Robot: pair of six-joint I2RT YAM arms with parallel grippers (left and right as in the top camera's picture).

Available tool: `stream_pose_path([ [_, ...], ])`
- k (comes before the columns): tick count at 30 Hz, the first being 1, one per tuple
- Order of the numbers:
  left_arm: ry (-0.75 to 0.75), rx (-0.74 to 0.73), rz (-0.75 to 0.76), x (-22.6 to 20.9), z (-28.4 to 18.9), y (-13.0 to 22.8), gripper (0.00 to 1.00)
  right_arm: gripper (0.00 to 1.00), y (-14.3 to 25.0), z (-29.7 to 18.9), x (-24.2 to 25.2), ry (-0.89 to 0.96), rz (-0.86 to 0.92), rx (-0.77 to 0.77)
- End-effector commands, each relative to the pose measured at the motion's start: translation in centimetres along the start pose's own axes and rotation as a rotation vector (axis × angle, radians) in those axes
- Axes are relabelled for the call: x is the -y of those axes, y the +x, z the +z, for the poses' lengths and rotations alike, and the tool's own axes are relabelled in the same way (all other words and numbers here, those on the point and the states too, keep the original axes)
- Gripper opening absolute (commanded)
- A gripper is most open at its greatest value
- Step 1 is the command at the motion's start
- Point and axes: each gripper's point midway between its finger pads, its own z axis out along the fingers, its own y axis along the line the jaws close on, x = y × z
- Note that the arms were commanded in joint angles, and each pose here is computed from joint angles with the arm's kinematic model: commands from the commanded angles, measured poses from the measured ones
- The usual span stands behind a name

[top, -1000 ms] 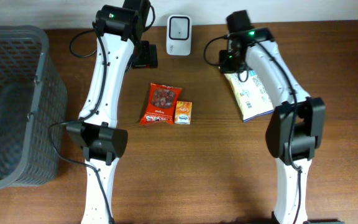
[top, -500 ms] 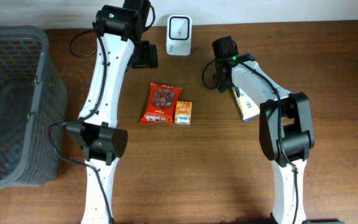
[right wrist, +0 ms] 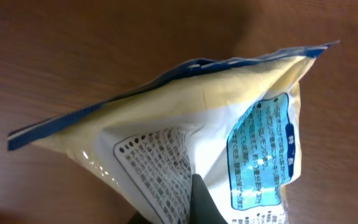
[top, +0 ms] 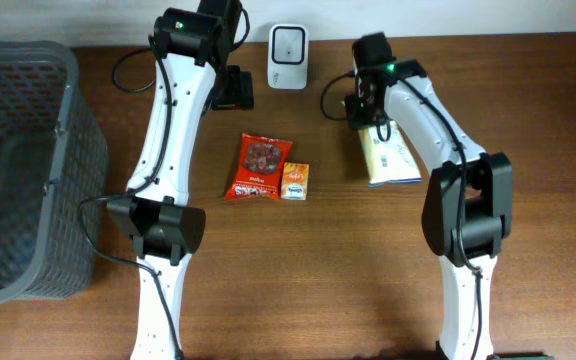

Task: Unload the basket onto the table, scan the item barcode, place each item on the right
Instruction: 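Lower the yellow bag and turn it over with the right gripper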

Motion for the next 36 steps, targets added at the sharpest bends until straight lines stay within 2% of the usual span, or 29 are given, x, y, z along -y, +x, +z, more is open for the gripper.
stream_pose_path([
  [1,0.006,0.007,-0.010,0.1,-0.2,-0.1,0.99,0.04,-2.6,-5.1,-6.2,-0.513,0.073,0.038],
  [2,0.007,0.007,-0.009,0.2,-0.2,-0.1,0.99,0.04,-3.0,-6.4,-6.8,-0.697,0.151,0.025],
  [4,0.007,0.008,-0.005,0.4,-0.2,-0.1,0.99,0.04,-3.4,-7.2,-6.1,-0.863,0.235,0.018],
  [11,0.007,0.008,-0.005,0.4,-0.2,-0.1,0.99,0.07,1.7,-0.8,2.6,-1.014,0.684,-0.100],
  [14,0.008,0.008,-0.005,0.4,-0.2,0.0,0.99,0.44,3.8,0.5,9.0,-0.892,0.791,-0.076],
  [16,0.008,0.008,-0.004,0.4,-0.2,0.0,0.99,0.52,4.9,0.0,12.5,-0.810,0.840,-0.078],
  [17,0.008,0.008,-0.004,0.4,-0.2,0.0,0.99,0.54,5.9,-0.5,14.5,-0.713,0.852,-0.095],
  [19,0.008,0.008,-0.004,0.4,-0.2,0.0,0.99,0.53,8.8,-4.3,20.1,-0.237,0.811,-0.178],
  [21,0.008,0.008,-0.004,0.4,-0.2,0.0,0.99,0.48,7.6,-7.2,18.8,-0.203,0.702,-0.167],
  [23,0.008,0.008,-0.004,0.4,-0.2,0.0,0.99,0.27,6.3,-8.0,14.7,-0.228,0.562,-0.174],
  [24,0.008,0.008,-0.004,0.4,-0.2,0.0,0.99,0.22,6.0,-7.7,12.9,-0.238,0.496,-0.182],
  [25,0.008,0.008,-0.004,0.4,-0.2,0.0,0.99,0.14,6.0,-7.0,11.0,-0.200,0.426,-0.200],
  [27,0.008,0.008,-0.004,0.4,-0.2,0.0,0.99,0.07,6.9,-5.7,10.3,0.017,0.366,-0.236],
  [28,0.008,0.008,-0.004,0.4,-0.2,0.0,0.99,0.05,7.3,-5.1,10.1,0.075,0.366,-0.252],
  [31,0.008,0.008,-0.004,0.4,-0.2,0.0,0.99,0.04,9.3,-1.3,8.9,0.098,0.372,-0.303],
  [33,0.008,0.008,-0.004,0.4,-0.2,0.0,0.99,0.08,11.7,2.0,8.7,0.100,0.372,-0.321],
  [36,0.008,0.008,-0.004,0.4,-0.2,0.0,0.99,0.11,11.8,1.6,8.8,0.104,0.372,-0.330],
])
